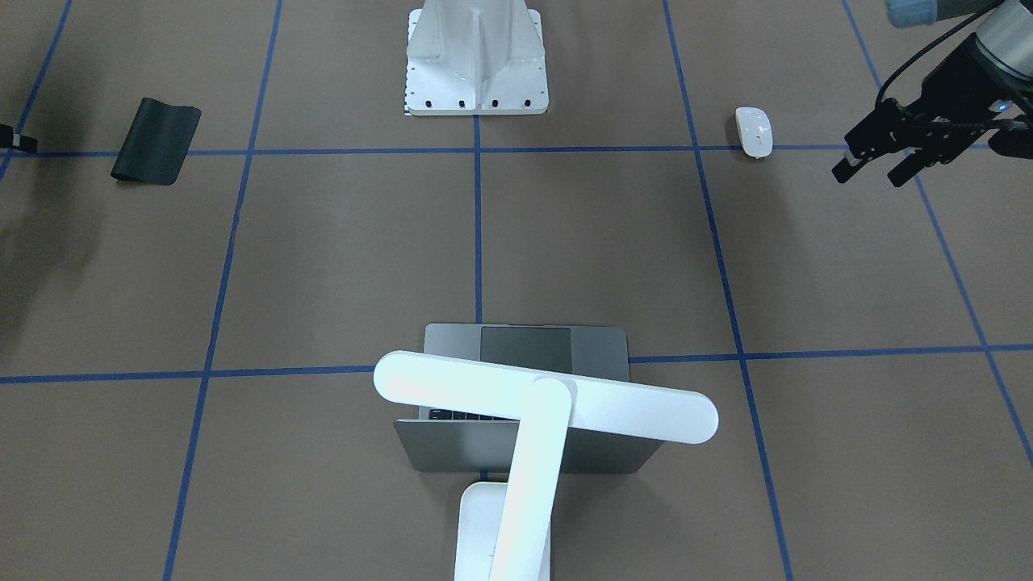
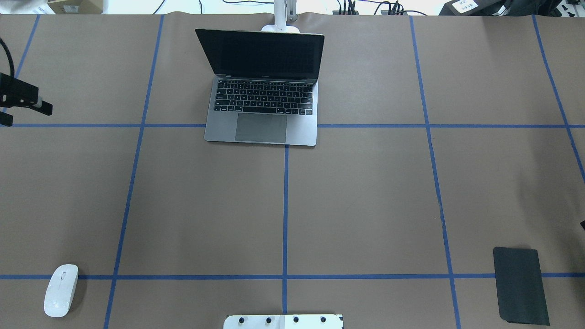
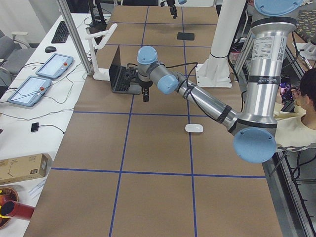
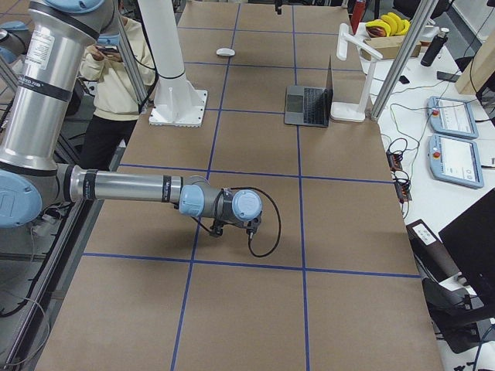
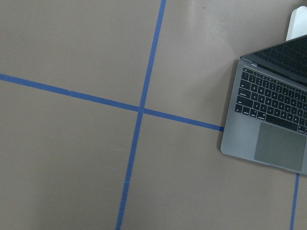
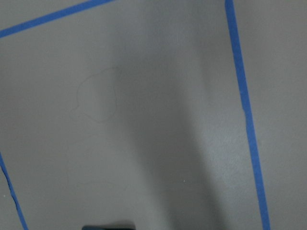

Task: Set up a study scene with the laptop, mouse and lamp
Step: 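Lower the right gripper and grasp the black mouse pad edge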

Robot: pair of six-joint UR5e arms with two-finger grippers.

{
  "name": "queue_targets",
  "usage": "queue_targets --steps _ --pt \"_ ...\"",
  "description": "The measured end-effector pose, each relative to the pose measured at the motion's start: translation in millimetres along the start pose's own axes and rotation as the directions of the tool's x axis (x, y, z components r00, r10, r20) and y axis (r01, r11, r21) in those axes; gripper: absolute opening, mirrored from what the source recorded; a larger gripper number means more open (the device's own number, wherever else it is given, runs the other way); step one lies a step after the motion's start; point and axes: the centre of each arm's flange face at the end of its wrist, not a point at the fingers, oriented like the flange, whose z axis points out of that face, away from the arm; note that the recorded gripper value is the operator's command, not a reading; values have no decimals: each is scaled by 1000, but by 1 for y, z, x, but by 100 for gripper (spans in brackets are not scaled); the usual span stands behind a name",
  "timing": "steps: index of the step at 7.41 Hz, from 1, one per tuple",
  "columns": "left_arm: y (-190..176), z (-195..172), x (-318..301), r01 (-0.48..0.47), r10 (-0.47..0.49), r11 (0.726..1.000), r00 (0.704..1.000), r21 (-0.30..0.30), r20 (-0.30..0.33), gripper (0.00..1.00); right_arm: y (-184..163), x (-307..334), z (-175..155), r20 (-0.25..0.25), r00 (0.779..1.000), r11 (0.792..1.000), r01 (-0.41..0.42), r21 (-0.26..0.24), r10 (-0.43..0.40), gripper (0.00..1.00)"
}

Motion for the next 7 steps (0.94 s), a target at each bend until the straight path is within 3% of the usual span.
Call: queue_targets --steps 2,4,5,7 --pt "6 -4 -19 -60 60 998 998 7 2 100 0 -24 42 -23 998 991 62 -115 -65 100" --pt "8 -6 -25 -82 82 996 997 20 -3 100 -2 -56 81 -45 989 969 128 -209 -140 100" --pt "10 -7 -29 -89 89 996 996 21 0 100 -4 -71 101 -75 985 959 135 -248 -158 100" --pt "11 -9 -39 -101 101 995 995 24 8 100 -6 -97 137 -196 968 954 97 -284 -156 100"
